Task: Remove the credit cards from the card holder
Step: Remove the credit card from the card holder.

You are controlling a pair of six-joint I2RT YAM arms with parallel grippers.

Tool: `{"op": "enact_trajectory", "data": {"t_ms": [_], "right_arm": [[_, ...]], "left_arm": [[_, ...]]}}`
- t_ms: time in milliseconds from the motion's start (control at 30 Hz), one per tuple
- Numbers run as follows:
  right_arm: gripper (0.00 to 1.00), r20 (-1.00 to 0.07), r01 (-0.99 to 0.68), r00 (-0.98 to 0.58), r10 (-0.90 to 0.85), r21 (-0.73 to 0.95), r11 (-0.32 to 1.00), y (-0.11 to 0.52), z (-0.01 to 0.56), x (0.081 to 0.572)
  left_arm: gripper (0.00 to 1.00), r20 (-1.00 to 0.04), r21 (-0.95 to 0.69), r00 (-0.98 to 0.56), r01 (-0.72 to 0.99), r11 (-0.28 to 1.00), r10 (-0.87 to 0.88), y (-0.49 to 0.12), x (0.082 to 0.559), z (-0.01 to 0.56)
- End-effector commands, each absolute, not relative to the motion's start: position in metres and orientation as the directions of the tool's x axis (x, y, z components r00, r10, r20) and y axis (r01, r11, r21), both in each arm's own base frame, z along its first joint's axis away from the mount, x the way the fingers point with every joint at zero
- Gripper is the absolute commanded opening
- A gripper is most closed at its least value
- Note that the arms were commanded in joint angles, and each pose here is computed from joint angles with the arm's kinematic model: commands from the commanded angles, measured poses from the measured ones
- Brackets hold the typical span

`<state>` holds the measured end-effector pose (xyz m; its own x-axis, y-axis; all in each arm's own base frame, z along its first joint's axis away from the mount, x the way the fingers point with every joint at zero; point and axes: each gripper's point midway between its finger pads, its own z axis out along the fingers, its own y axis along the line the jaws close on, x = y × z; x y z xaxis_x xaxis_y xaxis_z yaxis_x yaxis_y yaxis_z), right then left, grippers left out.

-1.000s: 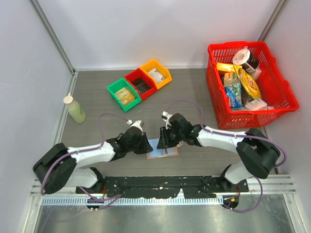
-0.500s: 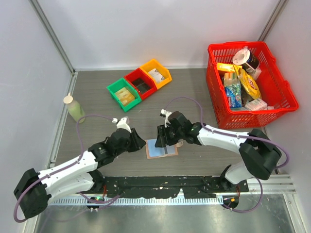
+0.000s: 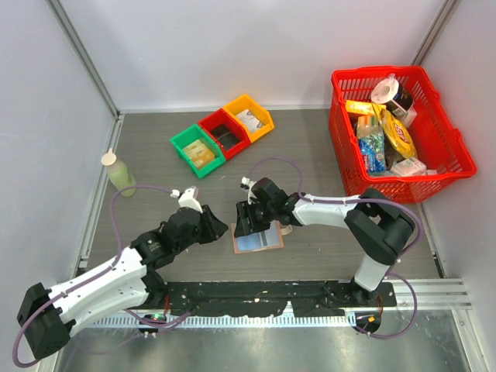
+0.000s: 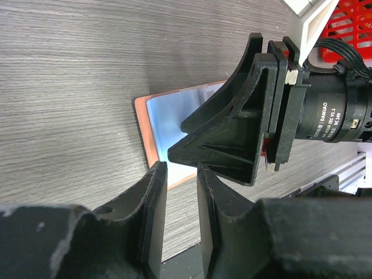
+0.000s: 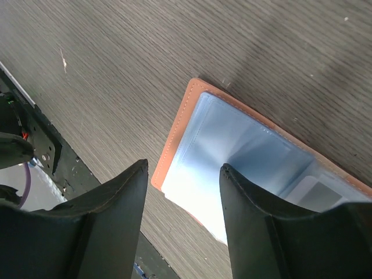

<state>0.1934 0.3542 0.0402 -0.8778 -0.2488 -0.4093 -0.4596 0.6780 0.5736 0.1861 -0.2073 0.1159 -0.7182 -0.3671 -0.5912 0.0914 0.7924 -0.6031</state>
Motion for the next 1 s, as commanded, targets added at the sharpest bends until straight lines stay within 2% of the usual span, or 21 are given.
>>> {"op": "enact_trajectory", "data": {"t_ms": [0,233,367,633,833,967], "right_arm": [[0.56,-0.468,-0.489,-0.854,-0.228,0.572,0.659,0.362,0.067,0.201],[0.52,-0.606,-0.495,-0.782,-0.146,0.461,0.737,0.338,0.11,0.225],[0.51,-0.639,-0.456,-0.761,-0.117,0.398,0.796,0.315,0.114,0.233],[0.51,-0.584,-0.326,-0.806,-0.098,0.3,0.897,0.27,0.078,0.227],[0.59,-0.535,-0.287,-0.839,-0.098,0.282,0.915,0.261,0.056,0.219],[0.61,-0.509,-0.286,-0.854,-0.109,0.283,0.915,0.262,0.044,0.215]], "left_arm": [[0.29,-0.593,-0.633,-0.708,0.116,0.765,-0.384,-0.217,0.191,0.131],[0.21,-0.568,-0.665,-0.746,0.165,0.729,-0.349,-0.246,0.196,0.138],[0.18,-0.552,-0.663,-0.778,0.192,0.724,-0.3,-0.265,0.201,0.135],[0.18,-0.473,-0.599,-0.868,0.191,0.777,-0.151,-0.282,0.195,0.083],[0.19,-0.411,-0.529,-0.908,0.164,0.833,-0.082,-0.274,0.186,0.045],[0.19,-0.397,-0.476,-0.916,0.148,0.867,-0.062,-0.263,0.182,0.029]]}}
